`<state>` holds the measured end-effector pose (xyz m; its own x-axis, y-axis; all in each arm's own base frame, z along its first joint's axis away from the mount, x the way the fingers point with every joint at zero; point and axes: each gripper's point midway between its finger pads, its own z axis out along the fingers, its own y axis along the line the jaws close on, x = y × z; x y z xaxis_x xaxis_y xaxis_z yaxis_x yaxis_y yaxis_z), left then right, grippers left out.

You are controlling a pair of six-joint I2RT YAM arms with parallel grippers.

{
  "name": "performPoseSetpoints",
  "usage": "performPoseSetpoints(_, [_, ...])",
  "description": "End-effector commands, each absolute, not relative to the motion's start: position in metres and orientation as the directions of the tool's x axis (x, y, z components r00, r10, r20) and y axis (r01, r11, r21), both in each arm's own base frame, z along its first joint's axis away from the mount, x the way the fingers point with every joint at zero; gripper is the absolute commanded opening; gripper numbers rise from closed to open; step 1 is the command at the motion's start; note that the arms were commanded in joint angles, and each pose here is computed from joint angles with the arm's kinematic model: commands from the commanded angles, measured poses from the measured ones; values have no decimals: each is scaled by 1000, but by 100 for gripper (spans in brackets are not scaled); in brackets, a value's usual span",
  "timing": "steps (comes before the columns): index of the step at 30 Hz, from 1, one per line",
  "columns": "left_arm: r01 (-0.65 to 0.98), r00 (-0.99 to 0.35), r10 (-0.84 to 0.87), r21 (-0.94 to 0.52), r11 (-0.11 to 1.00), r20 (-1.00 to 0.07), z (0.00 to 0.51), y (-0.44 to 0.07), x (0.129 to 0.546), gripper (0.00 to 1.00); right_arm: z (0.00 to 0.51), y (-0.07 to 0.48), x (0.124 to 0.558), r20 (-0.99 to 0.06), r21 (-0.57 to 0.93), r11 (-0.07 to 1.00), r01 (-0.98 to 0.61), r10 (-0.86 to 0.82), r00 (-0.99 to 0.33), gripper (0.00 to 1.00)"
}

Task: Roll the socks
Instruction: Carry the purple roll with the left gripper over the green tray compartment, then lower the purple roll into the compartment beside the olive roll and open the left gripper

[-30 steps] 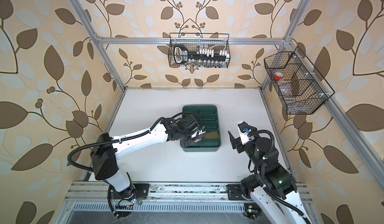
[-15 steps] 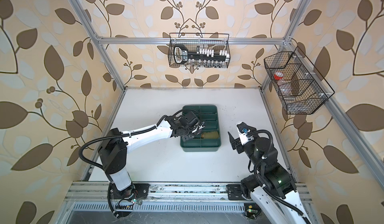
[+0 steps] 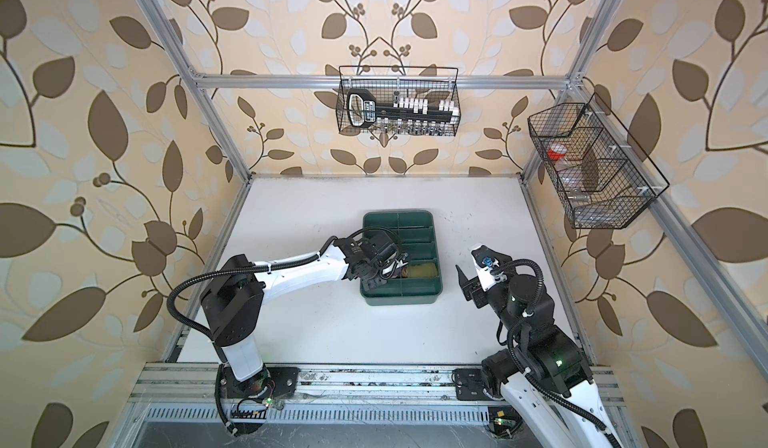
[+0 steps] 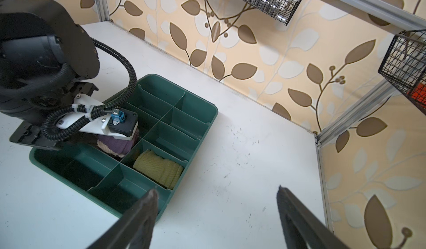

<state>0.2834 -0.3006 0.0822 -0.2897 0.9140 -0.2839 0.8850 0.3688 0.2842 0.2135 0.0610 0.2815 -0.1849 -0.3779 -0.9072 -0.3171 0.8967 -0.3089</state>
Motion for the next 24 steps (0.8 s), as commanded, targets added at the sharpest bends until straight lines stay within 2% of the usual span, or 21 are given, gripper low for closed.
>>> performPoseSetpoints(1, [935, -261, 938, 183, 304, -226, 74, -293, 266, 0, 276, 64, 217, -900, -320, 888, -331, -394, -187, 81])
performPoseSetpoints(5, [975, -199, 961, 59, 213, -193, 67, -301, 258, 0, 275, 66, 217, -904, -314, 888, -335, -387, -179, 81])
performPoseSetpoints(8, [981, -184, 968, 23, 191, -168, 58, -305, 259, 0, 276, 65, 216, -904, -318, 887, -334, -391, -176, 81])
performPoseSetpoints(18, [965, -256, 962, 30, 260, -95, 34, -297, 276, 1, 274, 60, 211, -901, -337, 886, -319, -402, -164, 82])
performPoseSetpoints(19, [965, -256, 961, 33, 261, -106, 37, -298, 276, 8, 274, 60, 211, -900, -337, 885, -321, -403, -165, 82])
performPoseSetpoints(21, [965, -248, 958, 48, 258, -144, 49, -300, 277, 29, 276, 61, 211, -901, -337, 884, -323, -402, -161, 82])
performPoseSetpoints(23, [968, -231, 955, 60, 245, -183, 60, -302, 276, 44, 276, 61, 211, -902, -336, 885, -324, -401, -161, 83])
performPoseSetpoints(24, [969, -222, 955, 61, 238, -197, 66, -304, 276, 48, 277, 62, 211, -903, -334, 885, -325, -399, -158, 83])
